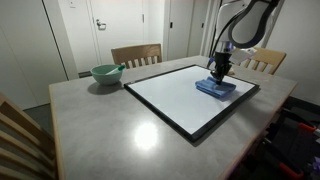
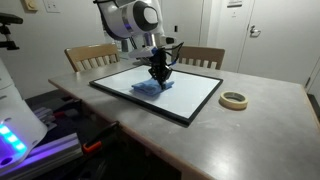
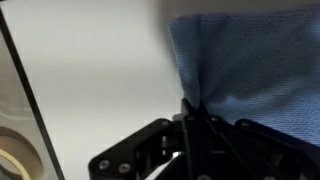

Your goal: Use the blue cloth to wipe the board

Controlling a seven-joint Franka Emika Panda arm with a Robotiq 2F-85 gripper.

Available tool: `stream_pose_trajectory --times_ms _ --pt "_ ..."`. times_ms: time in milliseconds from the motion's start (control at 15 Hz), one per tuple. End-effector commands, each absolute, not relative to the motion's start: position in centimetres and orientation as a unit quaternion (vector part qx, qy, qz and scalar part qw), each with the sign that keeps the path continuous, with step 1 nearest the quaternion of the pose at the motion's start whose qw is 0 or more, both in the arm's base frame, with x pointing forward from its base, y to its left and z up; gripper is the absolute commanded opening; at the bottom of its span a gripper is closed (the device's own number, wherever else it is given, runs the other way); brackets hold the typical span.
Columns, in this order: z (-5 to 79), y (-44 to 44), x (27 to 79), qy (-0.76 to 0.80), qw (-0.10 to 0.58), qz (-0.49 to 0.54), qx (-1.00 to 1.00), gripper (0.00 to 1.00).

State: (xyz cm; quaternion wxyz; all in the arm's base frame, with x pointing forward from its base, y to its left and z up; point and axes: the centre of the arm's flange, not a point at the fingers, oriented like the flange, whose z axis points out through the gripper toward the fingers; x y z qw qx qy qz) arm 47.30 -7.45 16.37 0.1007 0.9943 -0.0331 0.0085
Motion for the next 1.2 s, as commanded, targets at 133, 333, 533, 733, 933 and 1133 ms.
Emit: stream_pose_trajectory --times_ms 133,333,533,733,933,1133 --pt "17.7 -13.5 46.3 -0.010 0.099 -0.003 0.995 0.01" --pt "18.0 -15.9 46.3 0.000 0.102 -0.006 0.995 0.01" --pt "18.2 -17.9 46.5 0.006 0.107 -0.004 0.994 0.01" --pt "18.6 -19.6 46.7 0.005 0.112 -0.001 0.994 0.01" --pt "19.3 -21.4 46.7 -0.001 0.120 0.000 0.993 0.01" --pt "20.4 -22.7 46.5 -0.008 0.125 -0.002 0.992 0.01"
